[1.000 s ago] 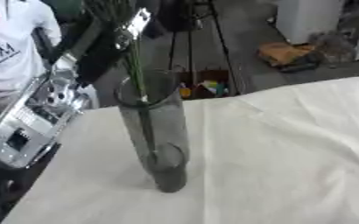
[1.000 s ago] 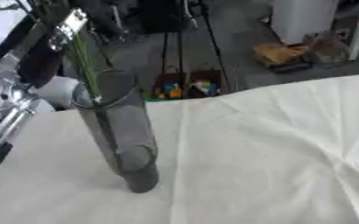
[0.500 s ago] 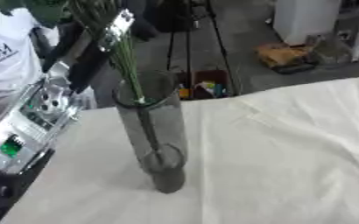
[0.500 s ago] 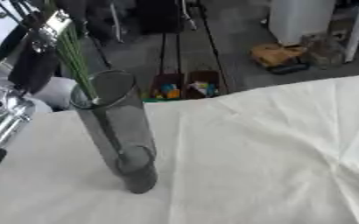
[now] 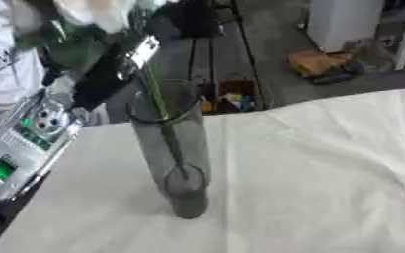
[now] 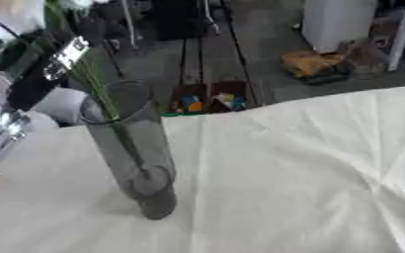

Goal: Arrange flowers into the vase.

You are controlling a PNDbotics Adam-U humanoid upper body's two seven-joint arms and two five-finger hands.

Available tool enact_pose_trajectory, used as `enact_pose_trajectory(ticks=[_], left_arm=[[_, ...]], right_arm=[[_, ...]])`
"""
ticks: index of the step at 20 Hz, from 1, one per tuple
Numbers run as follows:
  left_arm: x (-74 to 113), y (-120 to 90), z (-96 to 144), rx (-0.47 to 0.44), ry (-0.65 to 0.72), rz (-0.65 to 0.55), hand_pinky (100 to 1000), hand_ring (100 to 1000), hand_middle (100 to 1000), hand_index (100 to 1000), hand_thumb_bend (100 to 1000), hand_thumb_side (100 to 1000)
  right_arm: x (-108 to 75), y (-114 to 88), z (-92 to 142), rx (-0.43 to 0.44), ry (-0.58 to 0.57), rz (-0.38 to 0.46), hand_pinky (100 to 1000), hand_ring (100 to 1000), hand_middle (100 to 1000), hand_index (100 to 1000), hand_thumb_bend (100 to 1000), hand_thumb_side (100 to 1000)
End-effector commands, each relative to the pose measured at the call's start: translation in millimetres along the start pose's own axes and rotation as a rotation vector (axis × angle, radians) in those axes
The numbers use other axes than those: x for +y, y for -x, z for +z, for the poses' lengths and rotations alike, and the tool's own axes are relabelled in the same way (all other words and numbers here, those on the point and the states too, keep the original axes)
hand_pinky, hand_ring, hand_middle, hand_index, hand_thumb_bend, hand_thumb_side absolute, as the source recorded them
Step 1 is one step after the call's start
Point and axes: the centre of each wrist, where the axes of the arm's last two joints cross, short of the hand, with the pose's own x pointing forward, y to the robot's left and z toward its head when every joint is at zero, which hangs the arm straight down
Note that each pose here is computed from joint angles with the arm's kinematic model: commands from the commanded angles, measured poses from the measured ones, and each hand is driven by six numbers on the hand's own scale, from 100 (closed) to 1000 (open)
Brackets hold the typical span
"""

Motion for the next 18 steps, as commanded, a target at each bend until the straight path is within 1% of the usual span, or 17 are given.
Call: enact_pose_trajectory(ticks=[1,3,6,13,18], left_arm=[[12.3,-2.4,0.8,-0.011,0.045,-0.09,968,887,1000,1000,100,963],[12.1,-1.2,0.5,-0.014,0.075,-0.119,994,915,1000,1000,100,959],[18.4,-0.9,-0.3,-0.013,0.151,-0.15,1000,947,1000,1000,100,992],[25.2,1.1,0.8,0.008,0.236,-0.17,1000,972,1000,1000,100,1000],[26.9,5.1,1.0,0.042,0.301,-0.147,1000,974,1000,1000,100,1000]], right_arm=[[0.7,-5.4,-6.5,-0.013,-0.024,0.011,604,722,612,736,100,1000],[0.8,-5.3,-6.4,-0.011,-0.024,0.01,604,722,612,736,100,1000],[0.7,-5.4,-6.2,-0.01,-0.022,0.01,604,722,611,736,100,1000],[0.6,-5.4,-5.9,-0.005,-0.022,0.011,604,723,611,736,100,1000],[0.7,-5.2,-5.1,0.002,-0.025,0.013,604,723,611,737,100,1000]])
